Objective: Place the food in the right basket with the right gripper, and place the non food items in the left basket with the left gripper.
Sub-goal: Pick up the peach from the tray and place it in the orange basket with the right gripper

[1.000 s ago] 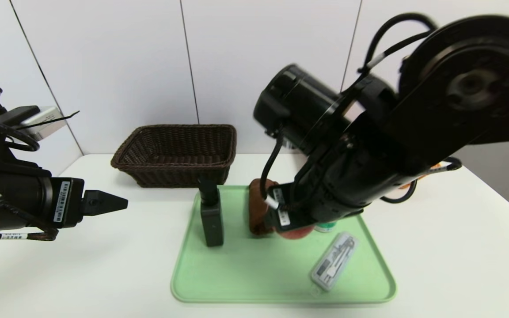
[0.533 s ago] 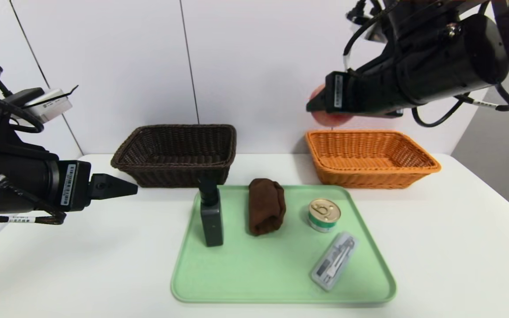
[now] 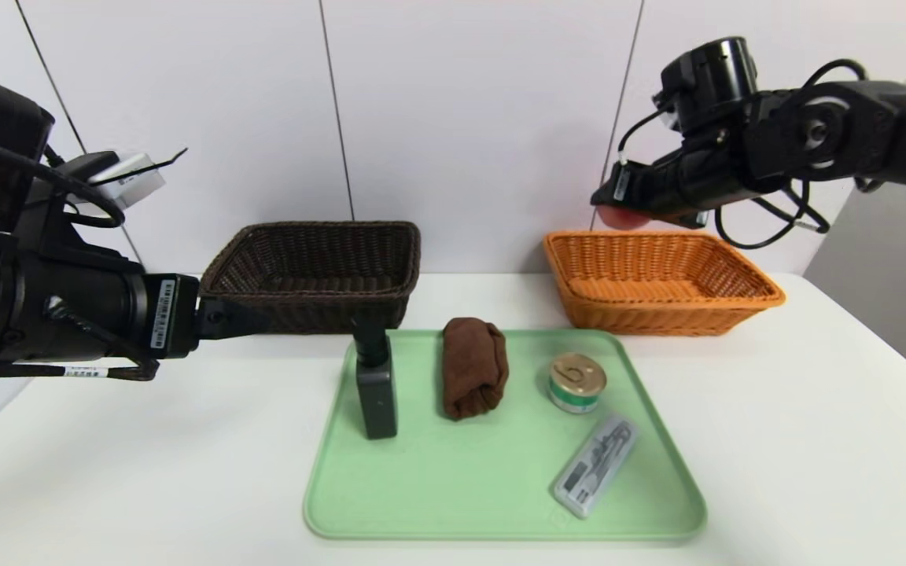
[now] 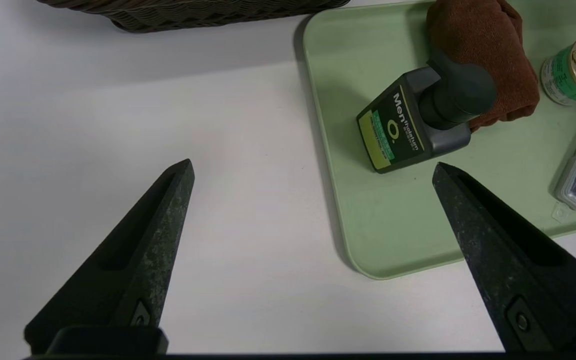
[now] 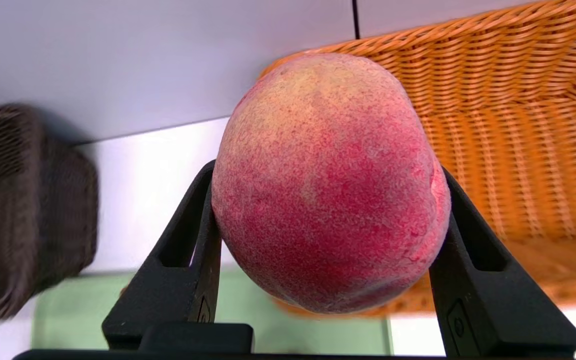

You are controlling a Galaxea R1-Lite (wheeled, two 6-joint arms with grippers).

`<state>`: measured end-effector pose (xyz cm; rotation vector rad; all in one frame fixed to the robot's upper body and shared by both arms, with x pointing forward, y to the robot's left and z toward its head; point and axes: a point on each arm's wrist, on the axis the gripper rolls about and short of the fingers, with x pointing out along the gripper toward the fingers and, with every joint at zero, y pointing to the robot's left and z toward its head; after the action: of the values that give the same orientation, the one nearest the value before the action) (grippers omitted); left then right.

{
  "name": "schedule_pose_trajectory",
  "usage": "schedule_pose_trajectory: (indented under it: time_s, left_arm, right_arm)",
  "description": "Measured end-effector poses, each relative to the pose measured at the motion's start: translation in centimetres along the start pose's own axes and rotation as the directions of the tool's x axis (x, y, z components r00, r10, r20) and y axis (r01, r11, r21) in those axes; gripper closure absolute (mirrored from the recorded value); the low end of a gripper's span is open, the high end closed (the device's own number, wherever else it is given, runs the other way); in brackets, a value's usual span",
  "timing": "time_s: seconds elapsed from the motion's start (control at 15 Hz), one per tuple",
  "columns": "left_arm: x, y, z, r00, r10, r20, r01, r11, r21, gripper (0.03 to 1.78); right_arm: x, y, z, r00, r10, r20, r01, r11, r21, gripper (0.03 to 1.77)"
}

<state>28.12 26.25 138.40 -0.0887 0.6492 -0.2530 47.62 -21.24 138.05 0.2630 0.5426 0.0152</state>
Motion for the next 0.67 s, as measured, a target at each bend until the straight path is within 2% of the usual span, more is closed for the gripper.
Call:
schedule_pose_trajectory:
  time_s: [0.33, 0.53, 0.67]
  left_arm:
    - [0.7, -0.1, 0.1, 1.000, 0.003, -0.015, -0.003, 1.000, -0.006, 0.12]
    - [1.2, -0.1, 0.3, 1.000, 0.003, -0.017, -0.003, 1.000, -0.009, 0.12]
    - [1.5, -0.1, 0.4, 1.000, 0.002, -0.014, -0.002, 1.000, -0.010, 0.12]
  right_arm:
    - [7.4, -2.5, -2.5, 0.994, -0.085, -0.073, 0.086, 0.996, 0.019, 0.68]
    - [9.8, -3.3, -3.8, 0.987, -0.115, -0.108, 0.117, 0.993, 0.014, 0.69]
    - [10.6, -3.7, -4.1, 0.986, -0.124, -0.108, 0.126, 0.992, 0.013, 0.57]
